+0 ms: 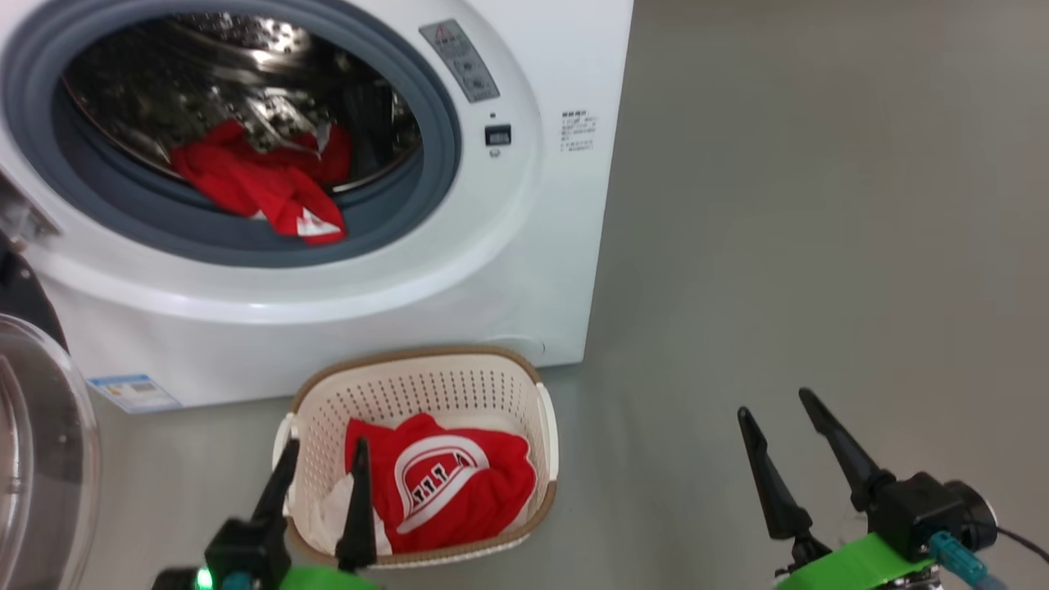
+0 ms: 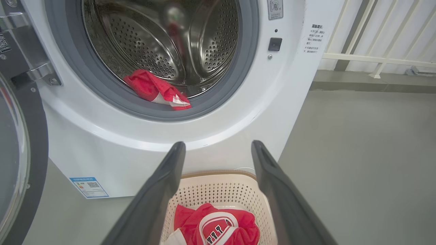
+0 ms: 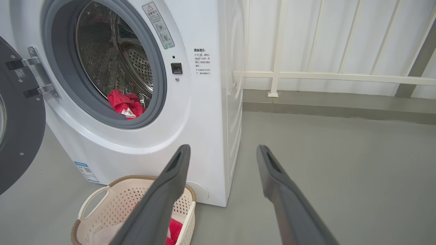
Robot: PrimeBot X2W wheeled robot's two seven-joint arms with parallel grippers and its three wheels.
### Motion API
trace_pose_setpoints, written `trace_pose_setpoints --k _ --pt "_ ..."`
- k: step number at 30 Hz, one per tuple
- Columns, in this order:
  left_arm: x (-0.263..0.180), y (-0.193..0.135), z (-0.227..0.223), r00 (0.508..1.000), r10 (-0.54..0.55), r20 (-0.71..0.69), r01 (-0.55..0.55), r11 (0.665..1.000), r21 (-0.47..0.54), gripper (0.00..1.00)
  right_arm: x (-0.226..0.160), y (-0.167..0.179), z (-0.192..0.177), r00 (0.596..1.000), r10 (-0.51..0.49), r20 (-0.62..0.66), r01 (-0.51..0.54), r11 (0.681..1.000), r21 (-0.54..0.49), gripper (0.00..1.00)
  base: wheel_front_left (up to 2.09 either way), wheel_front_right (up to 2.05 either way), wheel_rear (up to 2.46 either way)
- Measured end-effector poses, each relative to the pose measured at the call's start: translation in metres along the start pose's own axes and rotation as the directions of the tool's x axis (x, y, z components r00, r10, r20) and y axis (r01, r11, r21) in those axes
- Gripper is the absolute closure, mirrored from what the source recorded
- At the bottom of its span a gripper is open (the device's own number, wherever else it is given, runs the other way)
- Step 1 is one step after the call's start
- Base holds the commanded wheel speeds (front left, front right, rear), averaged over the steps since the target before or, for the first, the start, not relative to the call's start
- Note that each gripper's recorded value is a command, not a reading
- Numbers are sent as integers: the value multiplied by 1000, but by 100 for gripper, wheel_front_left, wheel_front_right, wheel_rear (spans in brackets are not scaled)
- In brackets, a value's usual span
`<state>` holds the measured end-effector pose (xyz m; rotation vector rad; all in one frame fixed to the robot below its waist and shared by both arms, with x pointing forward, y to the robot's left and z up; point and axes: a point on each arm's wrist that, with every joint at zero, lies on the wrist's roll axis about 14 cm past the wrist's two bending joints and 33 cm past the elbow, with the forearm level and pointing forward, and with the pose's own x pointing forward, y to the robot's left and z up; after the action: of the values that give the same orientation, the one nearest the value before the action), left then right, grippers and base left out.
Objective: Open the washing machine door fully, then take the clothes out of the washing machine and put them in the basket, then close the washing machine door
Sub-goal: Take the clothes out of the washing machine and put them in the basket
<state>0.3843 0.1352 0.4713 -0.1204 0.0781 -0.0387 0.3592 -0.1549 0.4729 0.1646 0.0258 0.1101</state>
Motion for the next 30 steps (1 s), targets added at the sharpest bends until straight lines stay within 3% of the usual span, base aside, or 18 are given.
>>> trace_pose_setpoints --k 16,30 --pt "137 -2 -42 993 5 -116 -8 1000 -26 0 60 -16 -27 999 -1 -52 0 1000 -18 0 0 0 0" --pt "243 27 -27 998 55 -13 -55 998 13 0 86 -30 -63 992 -28 -121 31 999 19 0 0 0 0"
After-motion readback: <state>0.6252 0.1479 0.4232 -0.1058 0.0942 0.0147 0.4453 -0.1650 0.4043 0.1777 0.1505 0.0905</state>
